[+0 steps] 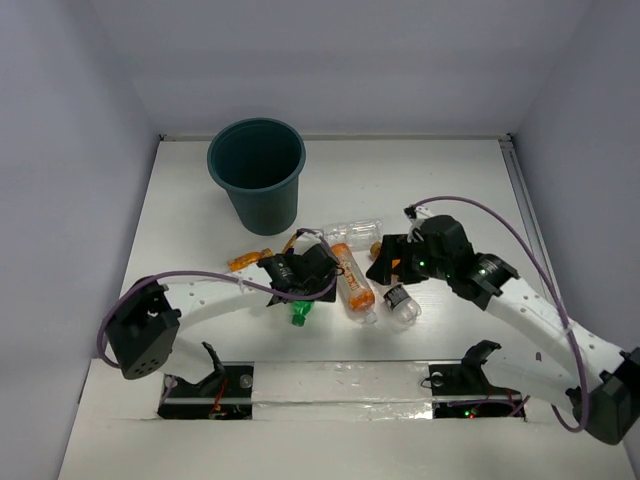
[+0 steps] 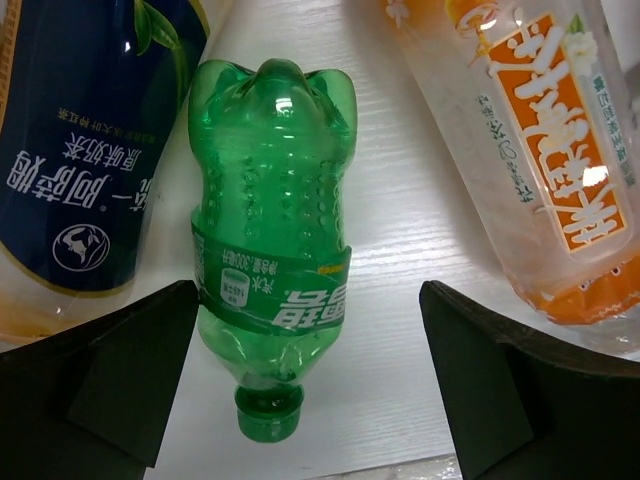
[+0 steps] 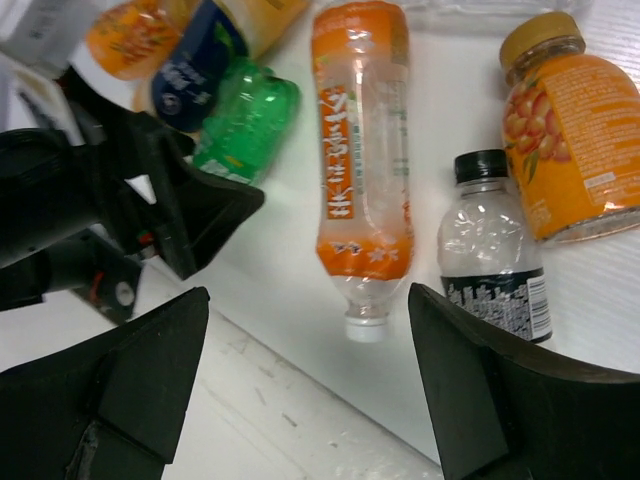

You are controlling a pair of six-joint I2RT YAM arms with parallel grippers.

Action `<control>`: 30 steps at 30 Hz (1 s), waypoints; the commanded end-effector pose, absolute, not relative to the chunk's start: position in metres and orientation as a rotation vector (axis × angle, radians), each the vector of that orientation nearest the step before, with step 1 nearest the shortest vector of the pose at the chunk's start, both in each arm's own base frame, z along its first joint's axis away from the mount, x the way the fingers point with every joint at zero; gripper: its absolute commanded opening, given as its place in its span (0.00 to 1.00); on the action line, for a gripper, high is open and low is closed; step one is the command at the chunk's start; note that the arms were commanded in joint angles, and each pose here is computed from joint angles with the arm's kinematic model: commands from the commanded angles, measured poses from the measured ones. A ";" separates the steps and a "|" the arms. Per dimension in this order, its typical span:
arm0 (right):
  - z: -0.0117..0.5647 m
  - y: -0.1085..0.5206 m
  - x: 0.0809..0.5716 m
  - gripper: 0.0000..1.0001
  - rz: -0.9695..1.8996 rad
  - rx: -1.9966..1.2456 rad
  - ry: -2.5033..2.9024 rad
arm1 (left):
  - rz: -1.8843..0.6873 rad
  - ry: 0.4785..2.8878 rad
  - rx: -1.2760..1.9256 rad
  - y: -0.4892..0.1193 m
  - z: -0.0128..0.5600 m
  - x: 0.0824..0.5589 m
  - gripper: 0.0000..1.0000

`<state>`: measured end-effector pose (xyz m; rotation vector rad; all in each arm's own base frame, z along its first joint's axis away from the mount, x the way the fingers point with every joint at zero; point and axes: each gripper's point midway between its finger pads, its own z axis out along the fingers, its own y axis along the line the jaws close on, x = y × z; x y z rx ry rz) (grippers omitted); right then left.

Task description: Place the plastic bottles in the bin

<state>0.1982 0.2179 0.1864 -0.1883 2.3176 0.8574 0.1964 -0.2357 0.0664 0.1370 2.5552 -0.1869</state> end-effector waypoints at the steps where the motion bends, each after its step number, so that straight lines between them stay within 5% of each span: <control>1: 0.194 0.229 0.221 0.86 0.812 -0.265 2.258 | -0.196 2.519 0.137 -0.237 0.068 0.207 0.92; 16: 0.158 0.260 0.266 0.84 0.712 -0.370 2.363 | -0.174 2.553 0.119 -0.230 0.039 0.212 0.85; 18: 0.152 0.264 0.271 0.84 0.700 -0.383 2.383 | -0.175 2.566 0.119 -0.227 0.033 0.208 0.76; 20: 0.148 0.271 0.274 0.84 0.702 -0.394 2.391 | -0.188 2.573 0.113 -0.226 0.030 0.205 0.53; 23: 0.132 0.280 0.280 0.84 0.691 -0.393 2.425 | -0.233 2.578 0.099 -0.227 0.031 0.199 0.38; 30: 0.100 0.301 0.279 0.88 0.676 -0.439 2.493 | -0.449 2.487 0.054 -0.238 0.098 0.187 0.26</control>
